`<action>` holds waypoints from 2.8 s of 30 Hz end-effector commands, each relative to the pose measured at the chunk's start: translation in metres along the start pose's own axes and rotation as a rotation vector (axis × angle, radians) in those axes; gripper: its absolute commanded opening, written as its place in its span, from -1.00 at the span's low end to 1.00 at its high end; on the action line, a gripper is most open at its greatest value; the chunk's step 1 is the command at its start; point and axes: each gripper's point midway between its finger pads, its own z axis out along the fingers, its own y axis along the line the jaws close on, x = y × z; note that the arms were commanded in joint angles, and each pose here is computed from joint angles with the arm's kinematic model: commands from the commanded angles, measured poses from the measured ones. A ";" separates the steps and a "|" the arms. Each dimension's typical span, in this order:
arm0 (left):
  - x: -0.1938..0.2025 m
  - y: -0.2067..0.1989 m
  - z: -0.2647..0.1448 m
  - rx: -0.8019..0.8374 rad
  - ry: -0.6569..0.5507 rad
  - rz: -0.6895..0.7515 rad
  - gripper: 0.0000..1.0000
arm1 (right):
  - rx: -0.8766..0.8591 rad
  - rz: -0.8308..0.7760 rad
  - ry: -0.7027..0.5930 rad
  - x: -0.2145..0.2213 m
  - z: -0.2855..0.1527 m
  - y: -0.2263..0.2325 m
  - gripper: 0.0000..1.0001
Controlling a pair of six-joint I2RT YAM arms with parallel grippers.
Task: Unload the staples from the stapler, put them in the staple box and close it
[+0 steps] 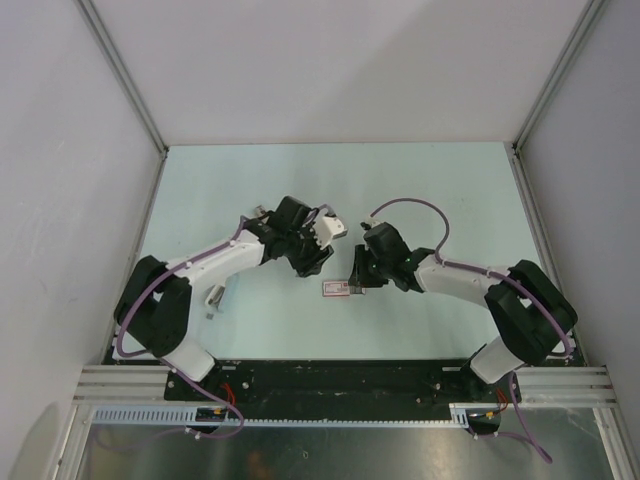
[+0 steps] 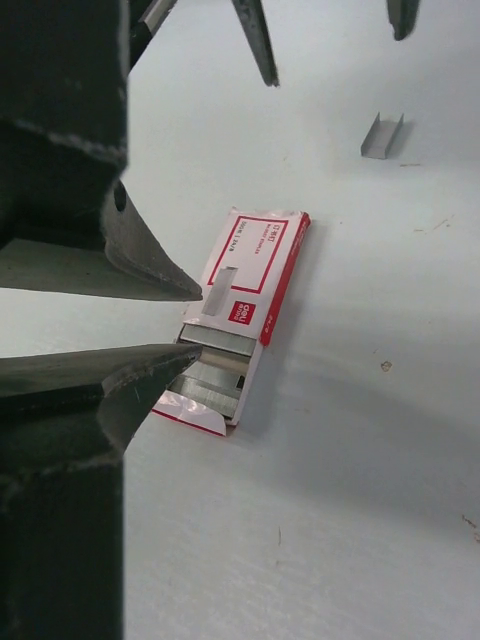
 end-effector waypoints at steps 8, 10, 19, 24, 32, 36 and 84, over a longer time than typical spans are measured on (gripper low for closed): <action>-0.003 -0.010 -0.010 0.036 -0.037 0.002 0.00 | 0.026 0.023 0.003 -0.005 0.004 0.004 -0.28; -0.001 -0.011 -0.010 0.038 -0.034 0.004 0.00 | 0.034 0.024 0.009 -0.003 0.004 0.002 -0.28; 0.006 -0.014 -0.009 0.047 -0.024 0.008 -0.02 | 0.055 0.028 0.023 0.003 0.007 -0.005 -0.30; 0.007 -0.014 -0.008 0.051 -0.023 0.009 -0.02 | 0.060 0.028 0.026 0.006 0.006 -0.007 -0.31; 0.010 -0.015 -0.007 0.051 -0.016 0.009 -0.03 | 0.074 0.026 0.025 0.006 0.007 -0.012 -0.32; 0.011 -0.015 -0.006 0.052 -0.012 0.009 -0.03 | 0.092 0.020 0.022 0.006 0.007 -0.016 -0.34; 0.018 -0.015 -0.006 0.043 -0.001 0.022 -0.06 | 0.017 0.031 -0.058 -0.019 -0.017 0.002 -0.66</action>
